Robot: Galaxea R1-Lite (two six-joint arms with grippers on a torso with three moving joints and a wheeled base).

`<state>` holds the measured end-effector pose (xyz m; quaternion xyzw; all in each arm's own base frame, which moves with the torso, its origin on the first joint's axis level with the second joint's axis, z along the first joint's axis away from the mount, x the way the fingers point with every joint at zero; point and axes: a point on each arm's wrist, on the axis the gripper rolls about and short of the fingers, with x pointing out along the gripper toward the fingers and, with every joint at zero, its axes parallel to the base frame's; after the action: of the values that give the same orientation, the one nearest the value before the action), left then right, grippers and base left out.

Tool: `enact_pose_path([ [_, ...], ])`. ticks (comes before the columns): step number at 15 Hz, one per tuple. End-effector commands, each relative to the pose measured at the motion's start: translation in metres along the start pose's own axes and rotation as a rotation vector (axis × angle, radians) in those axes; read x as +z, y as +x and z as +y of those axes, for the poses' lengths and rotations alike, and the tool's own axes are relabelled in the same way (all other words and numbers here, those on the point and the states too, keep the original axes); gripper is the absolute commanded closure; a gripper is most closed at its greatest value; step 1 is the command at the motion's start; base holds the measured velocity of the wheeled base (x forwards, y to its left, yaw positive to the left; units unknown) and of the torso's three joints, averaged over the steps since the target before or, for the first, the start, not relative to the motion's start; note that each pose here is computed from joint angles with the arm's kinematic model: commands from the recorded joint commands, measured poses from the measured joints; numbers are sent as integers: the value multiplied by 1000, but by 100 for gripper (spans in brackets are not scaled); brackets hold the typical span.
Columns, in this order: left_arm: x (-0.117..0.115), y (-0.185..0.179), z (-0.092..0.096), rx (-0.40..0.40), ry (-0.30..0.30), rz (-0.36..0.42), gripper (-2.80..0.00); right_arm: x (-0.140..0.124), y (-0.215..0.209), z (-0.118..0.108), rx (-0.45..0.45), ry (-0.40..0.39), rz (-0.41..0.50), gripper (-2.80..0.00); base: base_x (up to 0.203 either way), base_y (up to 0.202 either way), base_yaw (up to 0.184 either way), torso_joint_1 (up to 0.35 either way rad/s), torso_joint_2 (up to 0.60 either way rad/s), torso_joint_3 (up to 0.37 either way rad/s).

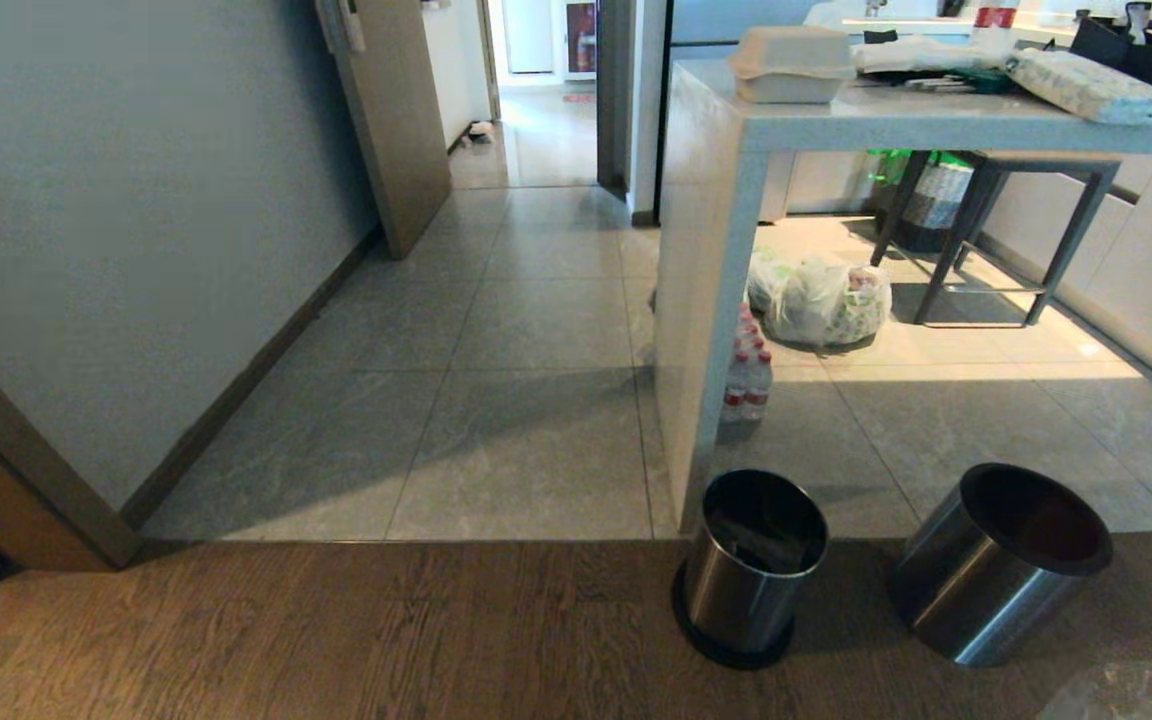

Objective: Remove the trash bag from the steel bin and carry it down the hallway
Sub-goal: Put the trash bag at the door

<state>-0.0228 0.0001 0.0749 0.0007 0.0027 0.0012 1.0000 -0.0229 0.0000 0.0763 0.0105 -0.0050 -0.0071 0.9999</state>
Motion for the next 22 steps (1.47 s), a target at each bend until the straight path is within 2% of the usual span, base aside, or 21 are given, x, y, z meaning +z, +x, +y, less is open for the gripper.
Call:
enact_pose_path([
  [1, 0, 0, 0, 1, 0, 0, 0, 0, 0, 0, 0, 0, 2, 0, 191, 0, 0, 2, 0, 0],
  [10, 0, 0, 0, 1, -1, 1, 0, 0, 0, 0, 0, 0, 2, 0, 189, 0, 1, 3, 0, 2],
  [22, 0, 0, 0, 1, 2, -1, 0, 0, 0, 0, -1, 0, 2, 0, 6, 0, 0, 1, 0, 0],
])
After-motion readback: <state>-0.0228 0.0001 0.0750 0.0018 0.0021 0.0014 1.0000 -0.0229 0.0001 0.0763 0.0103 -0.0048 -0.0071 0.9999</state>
